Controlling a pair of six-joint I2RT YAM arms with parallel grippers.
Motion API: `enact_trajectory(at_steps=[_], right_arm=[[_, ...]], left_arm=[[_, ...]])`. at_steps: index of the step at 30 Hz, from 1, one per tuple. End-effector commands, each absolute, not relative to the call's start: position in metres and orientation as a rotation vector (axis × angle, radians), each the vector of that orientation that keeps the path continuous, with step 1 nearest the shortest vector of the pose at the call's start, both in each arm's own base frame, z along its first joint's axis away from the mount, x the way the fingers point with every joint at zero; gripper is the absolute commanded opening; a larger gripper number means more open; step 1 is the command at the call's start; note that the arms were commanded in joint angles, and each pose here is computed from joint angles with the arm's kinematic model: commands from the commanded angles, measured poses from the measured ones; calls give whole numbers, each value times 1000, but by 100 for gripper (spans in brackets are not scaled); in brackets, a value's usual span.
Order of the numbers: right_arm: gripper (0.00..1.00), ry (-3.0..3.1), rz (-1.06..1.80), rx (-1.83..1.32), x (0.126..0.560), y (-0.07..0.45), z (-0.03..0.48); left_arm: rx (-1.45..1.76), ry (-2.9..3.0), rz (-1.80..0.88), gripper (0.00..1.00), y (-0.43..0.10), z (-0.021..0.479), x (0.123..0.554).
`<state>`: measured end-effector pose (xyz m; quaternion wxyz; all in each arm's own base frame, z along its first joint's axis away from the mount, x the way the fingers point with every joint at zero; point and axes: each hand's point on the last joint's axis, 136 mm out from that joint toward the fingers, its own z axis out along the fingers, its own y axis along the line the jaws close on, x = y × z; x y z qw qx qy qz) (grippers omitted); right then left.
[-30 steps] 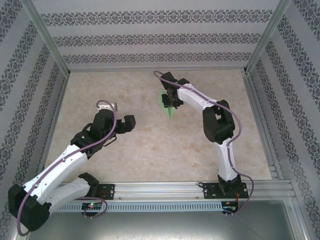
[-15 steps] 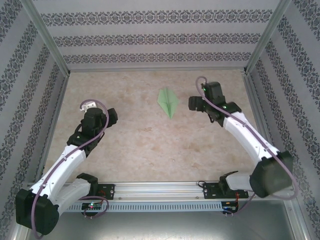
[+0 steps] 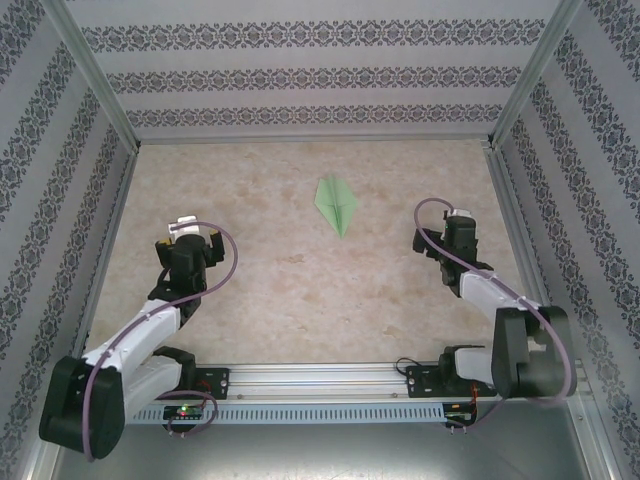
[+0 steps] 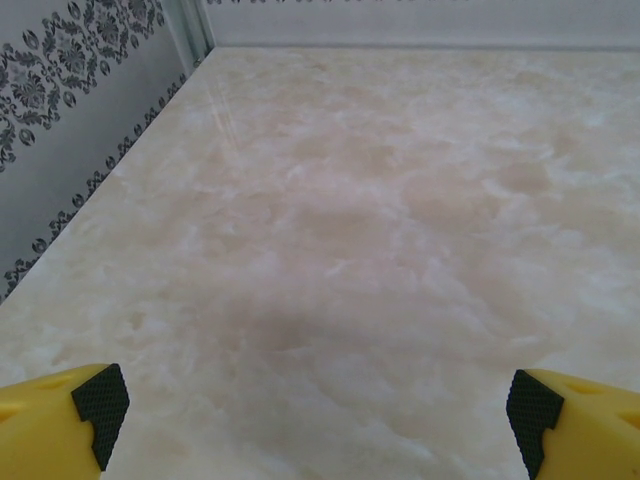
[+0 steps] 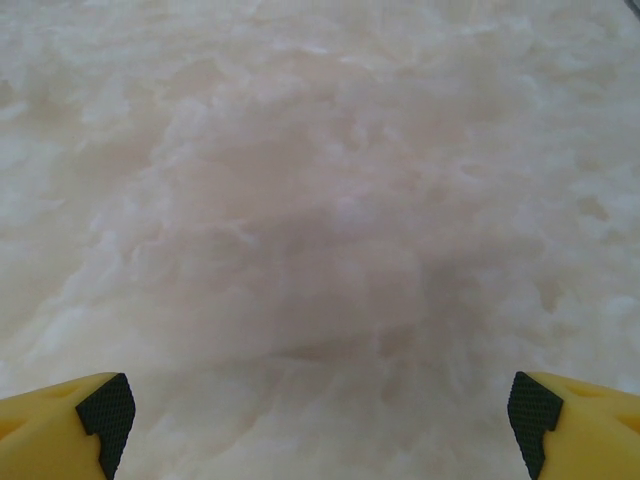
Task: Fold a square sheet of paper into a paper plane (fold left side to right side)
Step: Reset both arms
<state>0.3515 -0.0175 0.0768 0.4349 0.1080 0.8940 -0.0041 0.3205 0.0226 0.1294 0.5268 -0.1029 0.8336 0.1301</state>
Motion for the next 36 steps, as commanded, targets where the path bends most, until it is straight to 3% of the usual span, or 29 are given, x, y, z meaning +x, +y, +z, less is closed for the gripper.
enact_trajectory(at_steps=[1, 15, 36], right_arm=[[98, 1989, 14, 179, 385, -14, 118], [98, 1908, 37, 33, 397, 1, 104], [98, 1901, -1, 19, 397, 4, 105]], left_arm=[[-184, 1916, 279, 100, 23, 133, 336], [-13, 1913, 118, 100, 3, 87, 393], [-68, 1968, 81, 100, 14, 83, 398]])
